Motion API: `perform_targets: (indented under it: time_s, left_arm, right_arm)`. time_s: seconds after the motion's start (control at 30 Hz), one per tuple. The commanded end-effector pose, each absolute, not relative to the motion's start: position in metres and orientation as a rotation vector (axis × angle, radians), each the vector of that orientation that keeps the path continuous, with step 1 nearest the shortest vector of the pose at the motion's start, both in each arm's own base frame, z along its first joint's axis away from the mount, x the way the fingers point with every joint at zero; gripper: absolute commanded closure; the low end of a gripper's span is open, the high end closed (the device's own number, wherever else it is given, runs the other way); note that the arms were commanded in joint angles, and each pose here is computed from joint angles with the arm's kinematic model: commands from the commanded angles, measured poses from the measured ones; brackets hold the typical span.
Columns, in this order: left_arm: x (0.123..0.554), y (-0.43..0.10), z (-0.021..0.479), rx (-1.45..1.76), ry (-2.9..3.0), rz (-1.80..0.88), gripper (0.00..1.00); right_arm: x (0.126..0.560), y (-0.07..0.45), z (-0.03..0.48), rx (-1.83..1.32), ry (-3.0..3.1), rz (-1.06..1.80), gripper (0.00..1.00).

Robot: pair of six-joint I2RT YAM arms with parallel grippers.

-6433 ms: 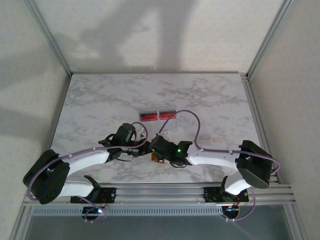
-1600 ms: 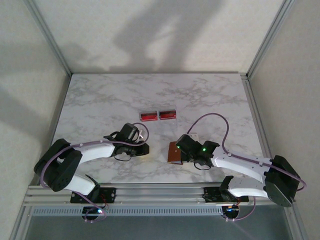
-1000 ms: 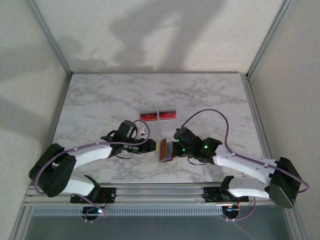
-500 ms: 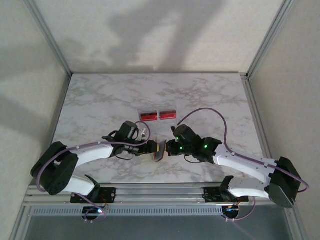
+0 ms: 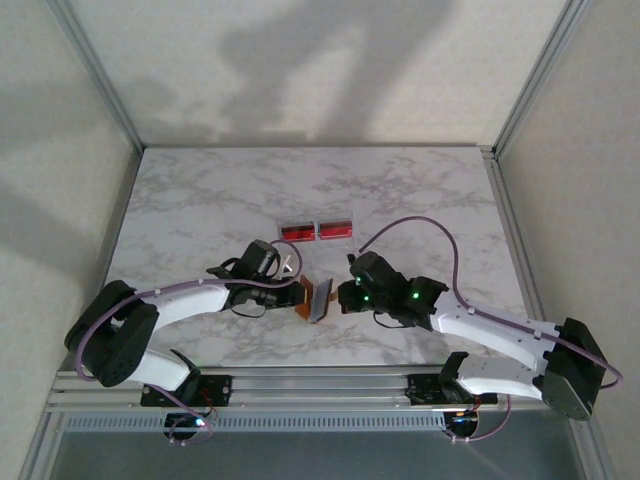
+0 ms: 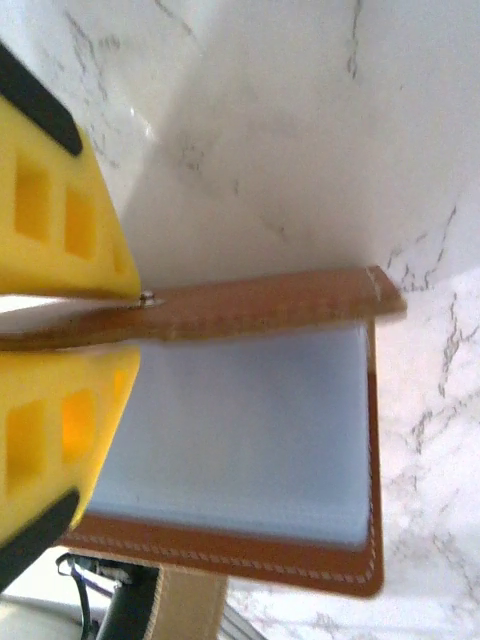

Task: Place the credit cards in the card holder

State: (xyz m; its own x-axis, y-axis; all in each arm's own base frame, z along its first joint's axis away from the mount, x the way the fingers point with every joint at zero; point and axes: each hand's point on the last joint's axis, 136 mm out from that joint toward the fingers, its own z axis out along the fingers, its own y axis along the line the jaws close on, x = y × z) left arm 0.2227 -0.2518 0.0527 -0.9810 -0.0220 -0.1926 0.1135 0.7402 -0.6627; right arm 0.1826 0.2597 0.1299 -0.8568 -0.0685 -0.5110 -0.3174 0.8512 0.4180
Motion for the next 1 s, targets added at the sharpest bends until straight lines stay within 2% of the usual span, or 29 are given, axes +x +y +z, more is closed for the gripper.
perform_targets:
  time_s: [0.0, 0.17, 0.27, 0.4, 0.5, 0.57, 0.73, 0.8, 0.97]
  left_arm:
    - [0.219, -0.244, 0.039, 0.069, 2.805, -0.975, 0.89]
    - [0.219, -0.249, 0.045, 0.049, 2.796, -1.002, 0.9]
    - [0.22, -0.256, 0.055, 0.034, 2.771, -1.044, 0.89]
    - [0.221, -0.26, 0.062, 0.005, 2.747, -1.071, 0.89]
    - [0.221, -0.26, 0.061, -0.032, 2.741, -1.088, 0.89]
    - [0.221, -0.261, 0.061, -0.058, 2.736, -1.104, 0.9]
    - [0.221, -0.263, 0.066, -0.083, 2.713, -1.152, 0.9]
    - [0.22, -0.264, 0.067, -0.08, 2.71, -1.168, 0.9]
    - [0.214, -0.271, 0.068, -0.079, 2.689, -1.275, 0.89]
  right_arm:
    - [0.184, 0.225, 0.11, -0.246, 2.565, 0.483, 0.85]
    - [0.18, 0.19, 0.123, -0.351, 2.629, 0.205, 0.56]
    - [0.172, 0.201, 0.148, -0.392, 2.643, 0.309, 0.48]
    - [0.16, 0.257, 0.193, -0.319, 2.509, 0.848, 0.52]
    - [0.154, 0.29, 0.222, -0.2, 2.367, 1.234, 0.64]
    - [0.15, 0.306, 0.22, -0.178, 2.357, 1.35, 0.67]
    - [0.151, 0.325, 0.167, -0.207, 2.535, 1.206, 0.69]
    - [0.16, 0.322, 0.138, -0.155, 2.599, 1.085, 0.74]
    - [0.184, 0.293, 0.095, -0.162, 2.713, 0.699, 0.74]
